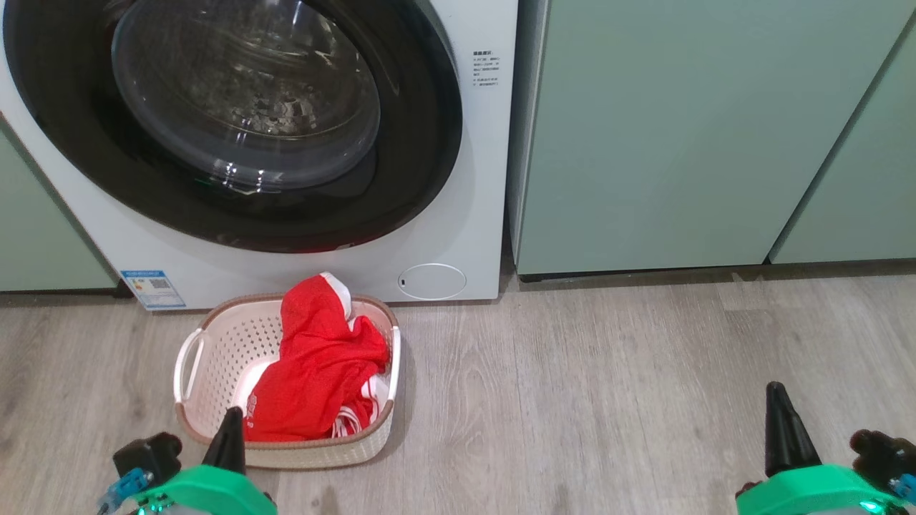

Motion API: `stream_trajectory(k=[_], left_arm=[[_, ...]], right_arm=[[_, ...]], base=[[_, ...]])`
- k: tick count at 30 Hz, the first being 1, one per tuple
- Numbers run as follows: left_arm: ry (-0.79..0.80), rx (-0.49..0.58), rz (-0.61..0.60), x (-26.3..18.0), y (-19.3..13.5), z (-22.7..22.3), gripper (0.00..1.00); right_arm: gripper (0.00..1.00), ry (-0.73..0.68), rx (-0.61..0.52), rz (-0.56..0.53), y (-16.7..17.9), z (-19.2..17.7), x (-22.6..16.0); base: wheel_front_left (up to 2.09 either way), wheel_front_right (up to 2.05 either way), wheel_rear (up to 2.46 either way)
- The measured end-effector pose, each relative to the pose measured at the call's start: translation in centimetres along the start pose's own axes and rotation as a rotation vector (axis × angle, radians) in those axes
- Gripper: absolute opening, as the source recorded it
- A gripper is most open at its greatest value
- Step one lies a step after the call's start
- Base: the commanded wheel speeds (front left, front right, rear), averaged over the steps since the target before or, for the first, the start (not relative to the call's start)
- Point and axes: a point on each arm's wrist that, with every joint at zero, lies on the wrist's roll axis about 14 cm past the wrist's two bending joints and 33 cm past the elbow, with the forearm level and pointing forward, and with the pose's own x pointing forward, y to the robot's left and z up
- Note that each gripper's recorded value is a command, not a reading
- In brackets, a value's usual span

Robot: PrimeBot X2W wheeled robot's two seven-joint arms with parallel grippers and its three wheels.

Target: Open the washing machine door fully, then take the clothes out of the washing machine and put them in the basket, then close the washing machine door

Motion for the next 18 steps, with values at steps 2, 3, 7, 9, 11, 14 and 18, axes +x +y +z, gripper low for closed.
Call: stream_trajectory(k=[2, 3, 7, 9, 11, 14, 18], left_arm=[[0.0, -0.018, 0.002, 0.05, -0.02, 0.08, 0.0], [-0.003, -0.028, 0.002, 0.07, -0.04, 0.18, 0.0], [-0.001, -0.07, 0.007, 0.15, -0.05, 0.27, 0.0], [-0.004, -0.09, 0.01, 0.18, -0.03, 0.37, 0.0], [-0.005, -0.11, 0.01, 0.23, -0.08, 0.47, 0.0], [-0.008, -0.14, 0.01, 0.3, -0.16, 0.66, 0.0], [-0.009, -0.172, 0.012, 0.35, -0.19, 0.77, 0.0]], right_arm=[[0.0, -0.003, 0.02, -0.005, -0.09, 0.08, 0.03], [0.0, 0.0, 0.031, -0.008, -0.14, 0.05, 0.04], [0.0, 0.005, 0.07, -0.016, -0.25, 0.01, 0.09], [0.0, 0.007, 0.091, -0.021, -0.33, 0.0, 0.12], [0.0, 0.01, 0.11, -0.026, -0.42, -0.04, 0.14], [0.0, 0.01, 0.14, -0.032, -0.51, -0.01, 0.18], [0.0, 0.012, 0.17, -0.038, -0.59, 0.0, 0.25]], base=[[0.0, 0.0, 0.0], [0.0, 0.0, 0.0], [0.0, 0.0, 0.0], [0.0, 0.0, 0.0], [0.0, 0.0, 0.0], [0.0, 0.0, 0.0], [0.0, 0.0, 0.0]])
